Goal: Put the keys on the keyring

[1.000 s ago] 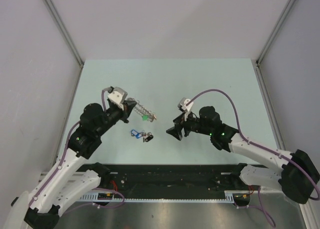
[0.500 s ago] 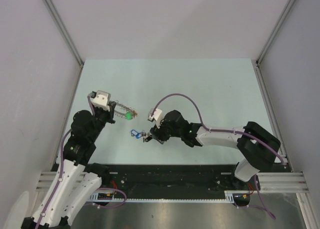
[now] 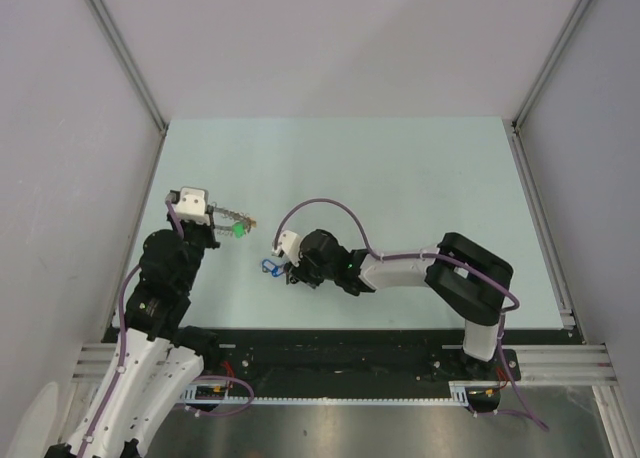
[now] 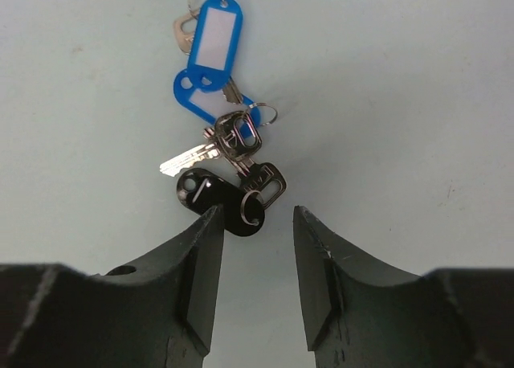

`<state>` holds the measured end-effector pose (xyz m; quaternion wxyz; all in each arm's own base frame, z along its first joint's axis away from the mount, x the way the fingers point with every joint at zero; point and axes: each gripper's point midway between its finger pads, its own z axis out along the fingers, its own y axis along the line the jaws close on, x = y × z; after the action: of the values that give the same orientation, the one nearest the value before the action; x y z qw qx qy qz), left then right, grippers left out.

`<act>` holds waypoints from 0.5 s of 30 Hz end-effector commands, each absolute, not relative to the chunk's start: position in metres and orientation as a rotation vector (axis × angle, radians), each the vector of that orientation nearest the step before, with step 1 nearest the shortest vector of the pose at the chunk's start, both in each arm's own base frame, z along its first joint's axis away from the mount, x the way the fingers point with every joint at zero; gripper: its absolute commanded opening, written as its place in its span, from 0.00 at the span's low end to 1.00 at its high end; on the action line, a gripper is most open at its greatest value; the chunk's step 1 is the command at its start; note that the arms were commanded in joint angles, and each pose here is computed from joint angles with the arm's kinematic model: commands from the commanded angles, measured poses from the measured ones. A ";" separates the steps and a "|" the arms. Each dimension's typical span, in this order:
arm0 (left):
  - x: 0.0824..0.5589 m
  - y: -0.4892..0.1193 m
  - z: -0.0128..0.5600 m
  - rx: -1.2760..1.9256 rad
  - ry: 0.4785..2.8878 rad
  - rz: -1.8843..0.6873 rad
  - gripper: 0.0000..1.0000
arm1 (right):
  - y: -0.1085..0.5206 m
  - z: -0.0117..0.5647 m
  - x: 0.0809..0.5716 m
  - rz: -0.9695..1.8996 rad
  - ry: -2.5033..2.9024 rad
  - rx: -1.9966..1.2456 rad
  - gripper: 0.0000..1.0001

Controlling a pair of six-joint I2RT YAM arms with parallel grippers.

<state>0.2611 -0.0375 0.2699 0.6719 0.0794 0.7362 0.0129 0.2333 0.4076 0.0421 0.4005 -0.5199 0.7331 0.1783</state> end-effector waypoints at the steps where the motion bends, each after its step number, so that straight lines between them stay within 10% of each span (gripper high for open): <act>1: 0.264 -0.032 0.291 0.152 1.576 0.050 0.00 | 0.414 0.046 0.249 0.373 1.823 -1.310 0.43; 6: 0.263 -0.033 0.291 0.160 1.575 0.045 0.00 | 0.414 0.035 0.252 0.344 1.839 -1.320 0.39; 15: 0.263 -0.033 0.291 0.166 1.576 0.051 0.00 | 0.399 0.045 0.252 0.302 1.876 -1.309 0.00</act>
<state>0.2612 -0.0365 0.2698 0.6717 0.0813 0.7362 0.0164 0.2463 0.4038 0.0271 0.3969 -0.5270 0.7393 0.1347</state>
